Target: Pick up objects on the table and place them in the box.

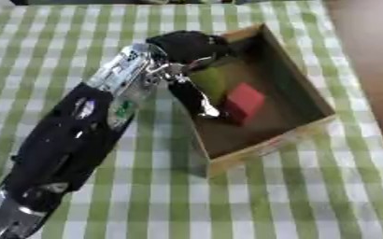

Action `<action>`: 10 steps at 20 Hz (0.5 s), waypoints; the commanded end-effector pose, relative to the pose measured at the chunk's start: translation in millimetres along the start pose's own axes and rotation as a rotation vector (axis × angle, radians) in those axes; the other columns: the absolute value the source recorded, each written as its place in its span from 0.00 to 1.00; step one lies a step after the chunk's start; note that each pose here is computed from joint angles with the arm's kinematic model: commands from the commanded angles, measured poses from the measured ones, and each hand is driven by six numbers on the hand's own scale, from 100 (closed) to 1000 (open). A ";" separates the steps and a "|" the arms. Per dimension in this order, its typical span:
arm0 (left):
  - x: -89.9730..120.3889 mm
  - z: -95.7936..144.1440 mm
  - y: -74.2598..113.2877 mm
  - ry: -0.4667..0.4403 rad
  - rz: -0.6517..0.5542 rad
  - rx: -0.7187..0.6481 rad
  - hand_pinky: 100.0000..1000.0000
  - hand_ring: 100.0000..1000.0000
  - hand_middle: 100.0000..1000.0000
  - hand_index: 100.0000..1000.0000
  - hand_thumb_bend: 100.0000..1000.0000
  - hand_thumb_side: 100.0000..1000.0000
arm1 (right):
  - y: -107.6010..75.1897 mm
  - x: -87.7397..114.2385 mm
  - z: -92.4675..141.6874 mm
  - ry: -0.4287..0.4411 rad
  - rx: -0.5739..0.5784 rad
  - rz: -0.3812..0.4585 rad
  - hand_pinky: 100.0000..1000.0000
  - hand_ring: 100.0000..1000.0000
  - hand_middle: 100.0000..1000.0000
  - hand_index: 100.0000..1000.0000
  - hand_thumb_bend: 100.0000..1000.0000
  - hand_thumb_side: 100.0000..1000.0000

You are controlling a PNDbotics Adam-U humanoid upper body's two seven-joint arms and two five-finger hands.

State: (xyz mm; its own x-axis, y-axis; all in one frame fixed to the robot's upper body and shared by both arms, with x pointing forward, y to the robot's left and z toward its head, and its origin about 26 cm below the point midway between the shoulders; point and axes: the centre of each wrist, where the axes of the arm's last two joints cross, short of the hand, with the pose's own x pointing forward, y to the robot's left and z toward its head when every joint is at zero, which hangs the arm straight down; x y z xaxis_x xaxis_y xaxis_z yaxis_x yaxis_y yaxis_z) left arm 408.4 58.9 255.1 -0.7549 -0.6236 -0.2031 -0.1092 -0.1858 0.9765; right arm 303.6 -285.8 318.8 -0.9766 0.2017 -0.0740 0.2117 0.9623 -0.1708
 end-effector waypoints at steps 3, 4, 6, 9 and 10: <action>-0.5 7.0 17.8 -0.001 -0.002 0.072 0.83 0.89 0.87 0.98 0.66 0.67 | -3.7 3.9 -8.1 -0.031 -0.001 0.006 0.85 0.57 0.45 0.76 0.00 0.17; 0.0 7.9 19.3 -0.004 0.001 0.080 0.82 0.88 0.87 0.98 0.65 0.66 | -3.8 4.0 -8.4 -0.032 -0.001 0.007 0.85 0.57 0.45 0.76 0.00 0.17; 0.8 9.6 21.3 -0.008 0.006 0.089 0.82 0.88 0.87 0.98 0.65 0.66 | -3.9 4.0 -8.6 -0.033 -0.002 0.007 0.85 0.57 0.45 0.76 0.00 0.17; 1.5 10.5 22.6 -0.009 0.010 0.091 0.82 0.88 0.87 0.98 0.65 0.66 | -3.9 4.0 -8.6 -0.034 -0.002 0.008 0.85 0.57 0.45 0.76 0.00 0.17; 1.6 10.7 22.8 -0.009 0.010 0.091 0.82 0.88 0.87 0.98 0.65 0.66 | -3.9 4.0 -8.6 -0.034 -0.002 0.008 0.85 0.57 0.45 0.76 0.00 0.17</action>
State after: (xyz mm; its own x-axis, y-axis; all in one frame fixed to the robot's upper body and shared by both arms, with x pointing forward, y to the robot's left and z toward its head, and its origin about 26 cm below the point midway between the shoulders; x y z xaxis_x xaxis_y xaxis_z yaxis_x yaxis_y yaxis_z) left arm 400.2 57.6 264.9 -0.7686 -0.6153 -0.1749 -0.1265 -0.1219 0.9845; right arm 303.6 -285.9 318.9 -0.9766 0.2018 -0.0745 0.2117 0.9630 -0.1668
